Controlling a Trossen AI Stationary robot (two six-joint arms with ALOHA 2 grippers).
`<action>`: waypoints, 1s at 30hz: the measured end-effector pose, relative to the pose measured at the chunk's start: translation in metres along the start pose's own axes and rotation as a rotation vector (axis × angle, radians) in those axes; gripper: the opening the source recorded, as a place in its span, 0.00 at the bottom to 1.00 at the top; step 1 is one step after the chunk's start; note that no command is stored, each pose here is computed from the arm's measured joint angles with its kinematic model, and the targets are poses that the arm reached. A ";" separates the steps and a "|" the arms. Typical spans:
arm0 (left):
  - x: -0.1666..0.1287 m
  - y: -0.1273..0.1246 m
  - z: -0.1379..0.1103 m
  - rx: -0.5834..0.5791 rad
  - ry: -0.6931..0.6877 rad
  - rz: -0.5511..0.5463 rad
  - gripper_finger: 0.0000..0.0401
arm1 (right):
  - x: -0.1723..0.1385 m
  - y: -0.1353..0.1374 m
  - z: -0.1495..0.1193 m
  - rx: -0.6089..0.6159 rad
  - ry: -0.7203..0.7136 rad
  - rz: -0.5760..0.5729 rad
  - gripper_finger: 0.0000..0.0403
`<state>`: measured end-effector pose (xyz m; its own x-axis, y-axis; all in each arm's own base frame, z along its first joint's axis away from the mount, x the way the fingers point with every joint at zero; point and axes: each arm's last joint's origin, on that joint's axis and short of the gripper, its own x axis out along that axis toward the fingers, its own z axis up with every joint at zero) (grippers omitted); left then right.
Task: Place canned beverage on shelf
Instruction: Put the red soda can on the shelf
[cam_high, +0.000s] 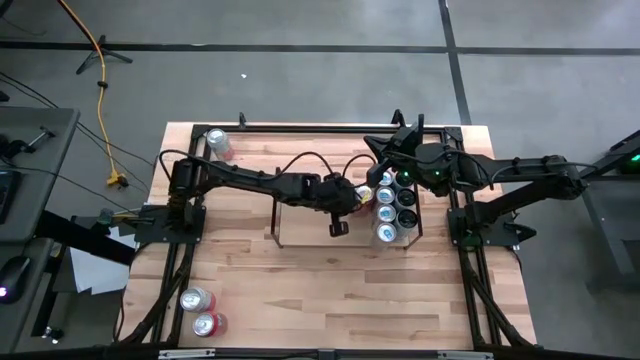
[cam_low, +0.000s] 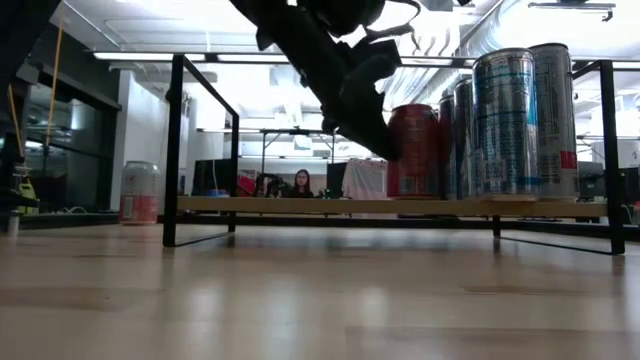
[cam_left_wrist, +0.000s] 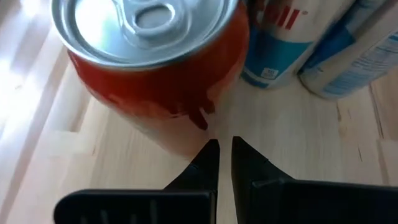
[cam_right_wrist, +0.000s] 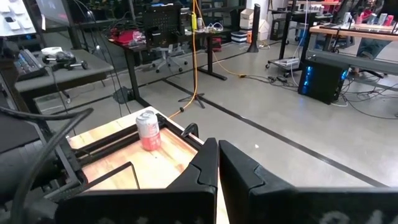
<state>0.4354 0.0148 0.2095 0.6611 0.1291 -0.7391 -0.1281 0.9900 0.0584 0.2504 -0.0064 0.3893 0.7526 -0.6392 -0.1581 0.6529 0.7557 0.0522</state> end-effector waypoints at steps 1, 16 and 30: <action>0.000 0.000 0.000 -0.010 -0.003 -0.009 0.00 | 0.000 0.000 0.000 0.000 0.000 0.000 0.00; 0.008 -0.018 0.011 -0.173 -0.146 -0.099 0.00 | 0.000 0.000 0.000 -0.004 0.004 -0.001 0.00; 0.009 -0.002 0.012 -0.145 -0.162 0.029 0.00 | 0.000 0.000 -0.001 0.001 0.004 -0.001 0.00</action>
<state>0.4508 0.0149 0.2105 0.7644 0.1762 -0.6202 -0.2457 0.9690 -0.0276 0.2503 -0.0064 0.3888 0.7512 -0.6398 -0.1622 0.6541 0.7546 0.0530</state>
